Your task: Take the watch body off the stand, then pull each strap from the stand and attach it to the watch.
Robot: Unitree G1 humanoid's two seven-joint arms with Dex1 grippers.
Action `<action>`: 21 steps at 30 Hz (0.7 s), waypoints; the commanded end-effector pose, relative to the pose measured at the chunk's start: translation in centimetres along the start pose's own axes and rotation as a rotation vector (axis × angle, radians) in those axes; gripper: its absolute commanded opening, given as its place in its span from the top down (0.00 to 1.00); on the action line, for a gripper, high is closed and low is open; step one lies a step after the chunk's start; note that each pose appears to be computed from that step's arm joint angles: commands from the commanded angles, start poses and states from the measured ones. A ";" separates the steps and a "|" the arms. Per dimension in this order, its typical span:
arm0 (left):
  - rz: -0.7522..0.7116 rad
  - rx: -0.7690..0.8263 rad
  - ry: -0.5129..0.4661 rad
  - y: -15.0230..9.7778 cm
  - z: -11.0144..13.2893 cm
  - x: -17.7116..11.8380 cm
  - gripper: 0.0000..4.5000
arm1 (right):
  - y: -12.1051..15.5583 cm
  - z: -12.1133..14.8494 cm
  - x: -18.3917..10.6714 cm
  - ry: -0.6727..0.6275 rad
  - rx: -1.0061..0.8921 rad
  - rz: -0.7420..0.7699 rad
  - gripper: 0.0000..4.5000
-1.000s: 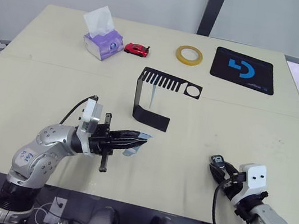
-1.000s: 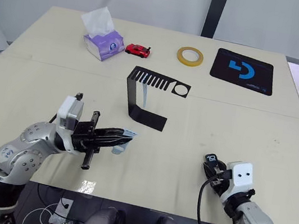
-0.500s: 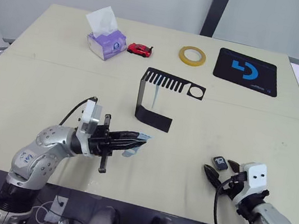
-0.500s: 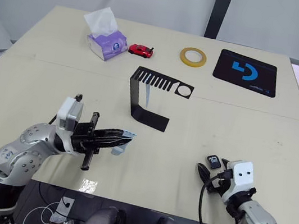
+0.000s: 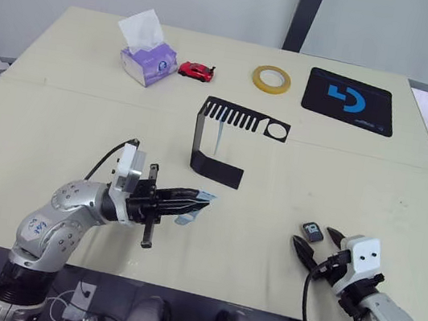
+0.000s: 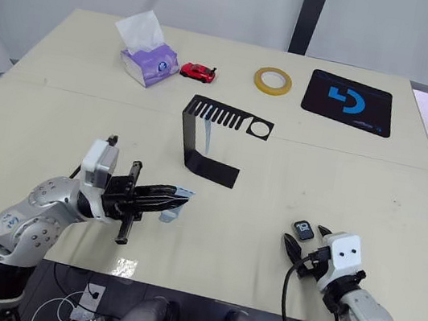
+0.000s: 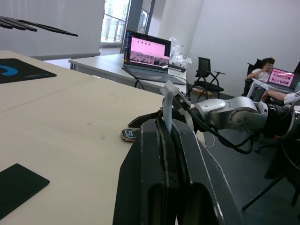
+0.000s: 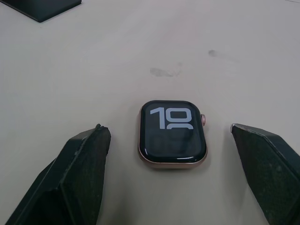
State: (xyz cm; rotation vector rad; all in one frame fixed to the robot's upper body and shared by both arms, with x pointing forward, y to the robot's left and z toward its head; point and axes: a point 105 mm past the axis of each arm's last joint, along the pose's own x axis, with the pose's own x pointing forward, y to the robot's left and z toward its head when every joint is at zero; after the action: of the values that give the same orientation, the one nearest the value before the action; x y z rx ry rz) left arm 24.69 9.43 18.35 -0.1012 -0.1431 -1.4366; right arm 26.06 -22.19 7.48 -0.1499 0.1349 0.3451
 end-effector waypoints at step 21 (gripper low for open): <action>0.000 0.045 -0.011 0.0 0.9 0.0 1.00 | 0.2 -2.3 0.7 0.117 0.068 0.028 0.03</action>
State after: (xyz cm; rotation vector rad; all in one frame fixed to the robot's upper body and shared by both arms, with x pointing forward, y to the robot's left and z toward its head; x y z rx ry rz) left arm 24.73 9.41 18.44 -0.0987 -0.1457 -1.4362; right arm 27.04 -21.92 7.16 -0.0969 0.1803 0.3649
